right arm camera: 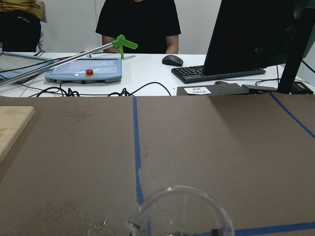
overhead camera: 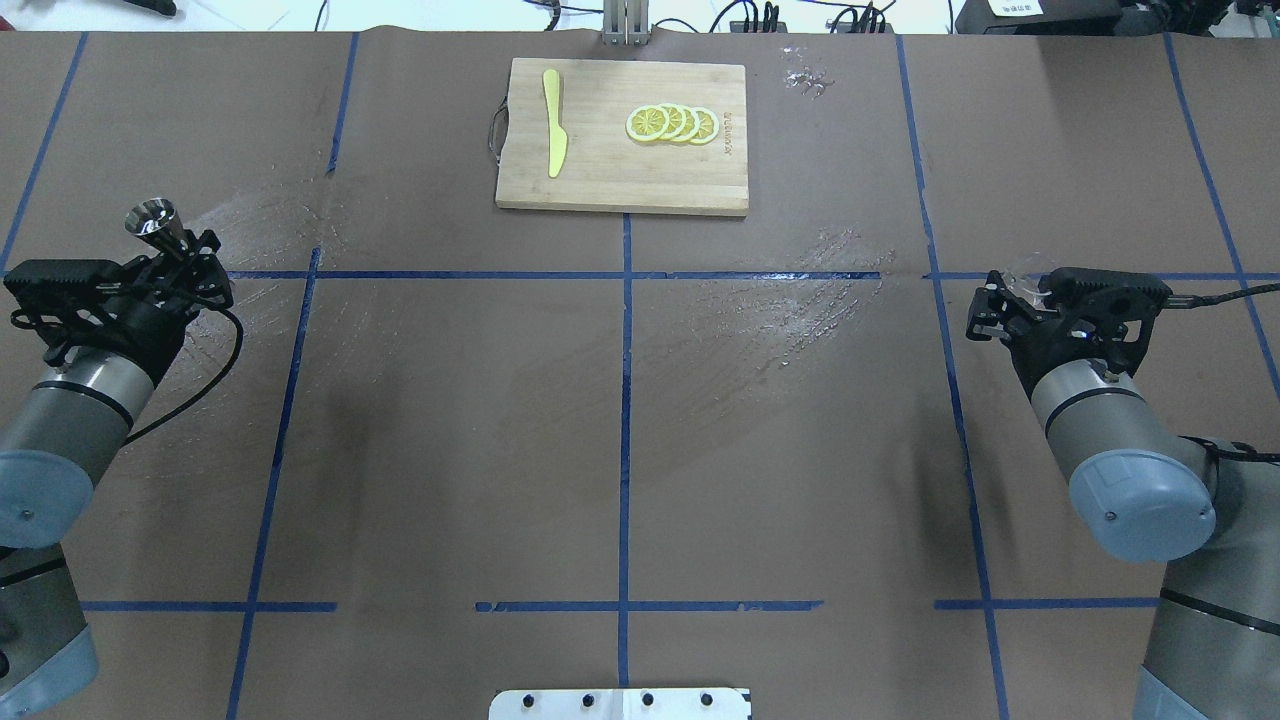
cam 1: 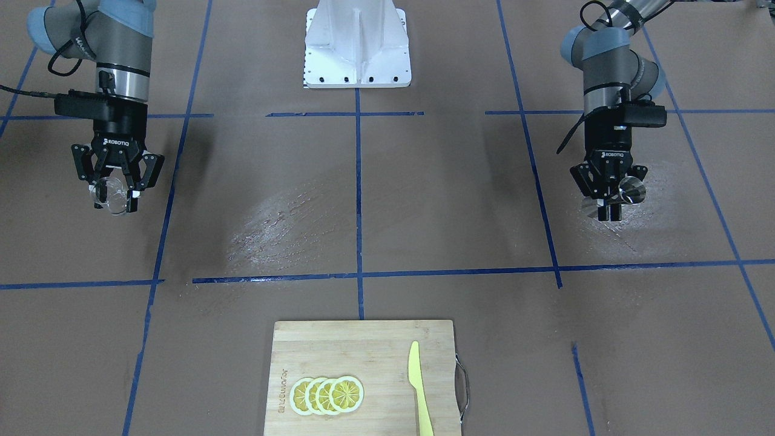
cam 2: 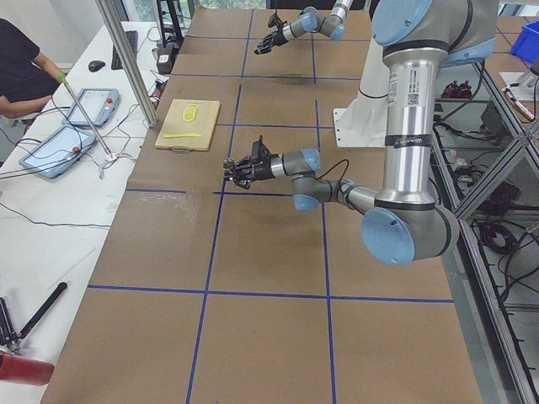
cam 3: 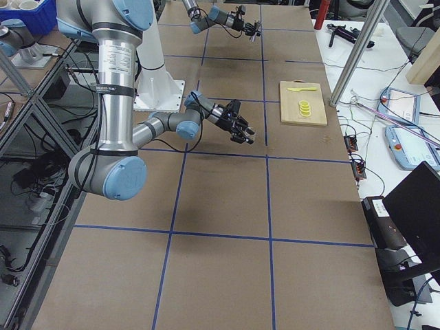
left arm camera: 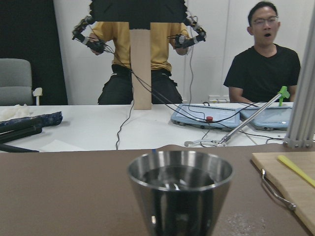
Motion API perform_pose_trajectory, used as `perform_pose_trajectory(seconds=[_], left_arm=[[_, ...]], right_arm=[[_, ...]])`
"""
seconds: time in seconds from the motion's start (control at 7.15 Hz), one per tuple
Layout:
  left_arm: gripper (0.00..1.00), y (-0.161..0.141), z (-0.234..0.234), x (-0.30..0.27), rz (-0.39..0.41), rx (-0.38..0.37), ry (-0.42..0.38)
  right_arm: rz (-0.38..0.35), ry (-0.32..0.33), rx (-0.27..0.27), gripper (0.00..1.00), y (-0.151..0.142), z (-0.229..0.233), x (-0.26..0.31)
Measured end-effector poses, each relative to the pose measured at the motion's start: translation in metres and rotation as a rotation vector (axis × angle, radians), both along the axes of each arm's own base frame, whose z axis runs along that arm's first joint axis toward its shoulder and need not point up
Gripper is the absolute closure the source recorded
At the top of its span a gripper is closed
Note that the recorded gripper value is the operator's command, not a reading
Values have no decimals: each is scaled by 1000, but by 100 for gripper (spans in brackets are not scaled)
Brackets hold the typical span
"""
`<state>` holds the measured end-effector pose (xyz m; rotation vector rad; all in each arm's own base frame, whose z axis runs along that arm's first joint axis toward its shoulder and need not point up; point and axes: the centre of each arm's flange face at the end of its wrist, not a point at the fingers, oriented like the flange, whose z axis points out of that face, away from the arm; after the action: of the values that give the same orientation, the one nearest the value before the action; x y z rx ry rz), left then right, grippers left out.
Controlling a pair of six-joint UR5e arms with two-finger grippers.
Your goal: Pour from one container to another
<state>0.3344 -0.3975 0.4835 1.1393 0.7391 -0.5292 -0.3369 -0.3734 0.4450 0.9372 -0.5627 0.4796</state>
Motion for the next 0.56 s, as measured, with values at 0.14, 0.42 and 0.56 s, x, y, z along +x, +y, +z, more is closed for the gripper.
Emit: perform_pose_trajectory(seconds=[0.14, 0.42, 0.56], left_arm=[[100, 20, 9, 18, -27, -25, 15], [100, 55, 23, 54, -70, -46, -15], [100, 65, 27, 63, -91, -37, -36]], right_arm=[[10, 6, 24, 100, -2, 15, 0], [23, 2, 36, 100, -2, 23, 1], [24, -3, 37, 100, -1, 24, 0]])
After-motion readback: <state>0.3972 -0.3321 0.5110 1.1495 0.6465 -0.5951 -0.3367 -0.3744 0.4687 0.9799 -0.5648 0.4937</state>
